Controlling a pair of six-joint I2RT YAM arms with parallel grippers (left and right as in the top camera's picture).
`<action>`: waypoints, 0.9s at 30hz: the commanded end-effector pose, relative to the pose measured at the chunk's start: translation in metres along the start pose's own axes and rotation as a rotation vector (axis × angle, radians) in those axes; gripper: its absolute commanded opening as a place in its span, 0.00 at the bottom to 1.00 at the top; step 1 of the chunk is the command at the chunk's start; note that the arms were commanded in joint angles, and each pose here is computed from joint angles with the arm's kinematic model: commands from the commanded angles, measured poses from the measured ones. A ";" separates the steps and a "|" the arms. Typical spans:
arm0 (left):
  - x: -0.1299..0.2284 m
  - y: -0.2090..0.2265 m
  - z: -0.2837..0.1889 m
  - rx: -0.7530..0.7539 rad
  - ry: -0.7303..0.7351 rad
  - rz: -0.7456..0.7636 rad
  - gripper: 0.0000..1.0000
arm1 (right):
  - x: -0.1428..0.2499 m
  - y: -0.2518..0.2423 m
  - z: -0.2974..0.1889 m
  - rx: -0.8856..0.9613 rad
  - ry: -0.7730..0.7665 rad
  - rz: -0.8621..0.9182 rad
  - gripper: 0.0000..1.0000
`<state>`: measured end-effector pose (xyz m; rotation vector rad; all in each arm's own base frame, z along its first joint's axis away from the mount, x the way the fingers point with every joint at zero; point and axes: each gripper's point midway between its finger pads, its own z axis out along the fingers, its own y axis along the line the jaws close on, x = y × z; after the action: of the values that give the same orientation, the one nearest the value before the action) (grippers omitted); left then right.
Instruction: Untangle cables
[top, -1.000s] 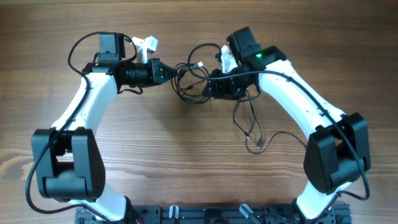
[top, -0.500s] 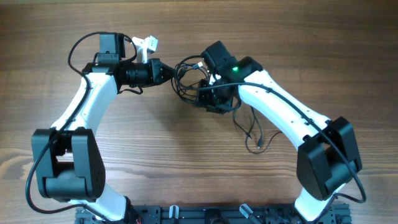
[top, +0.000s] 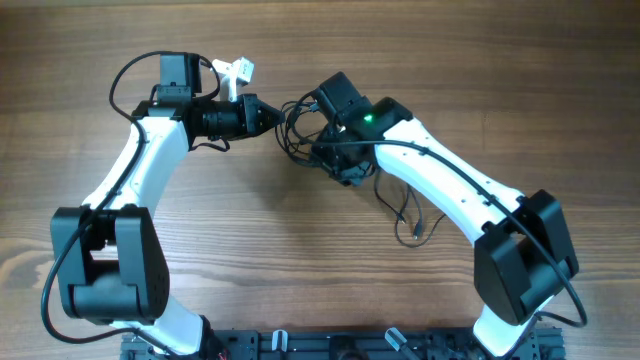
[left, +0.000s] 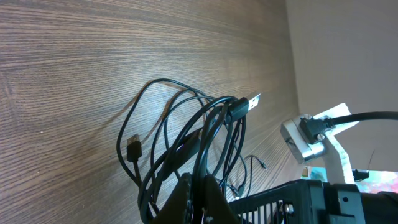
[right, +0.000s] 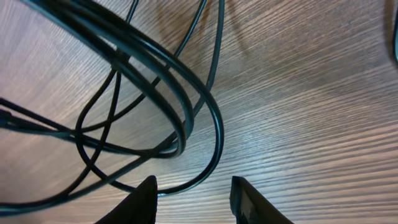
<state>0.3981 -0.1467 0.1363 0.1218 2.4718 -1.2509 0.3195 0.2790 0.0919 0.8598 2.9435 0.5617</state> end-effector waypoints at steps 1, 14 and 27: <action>-0.006 -0.003 -0.005 0.002 -0.018 0.009 0.04 | -0.002 -0.004 0.014 0.007 -0.023 0.047 0.36; -0.011 0.025 -0.007 -0.158 -0.048 0.007 0.04 | -0.004 0.021 -0.013 -0.080 -0.061 -0.380 0.04; -0.006 0.057 -0.015 -0.347 -0.047 -0.028 0.04 | -0.047 0.040 -0.305 -0.350 -0.913 -0.715 0.04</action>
<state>0.4074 -0.1128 0.1040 0.0010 2.6067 -0.8996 0.3409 0.2268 0.3399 -0.0290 2.1843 0.6540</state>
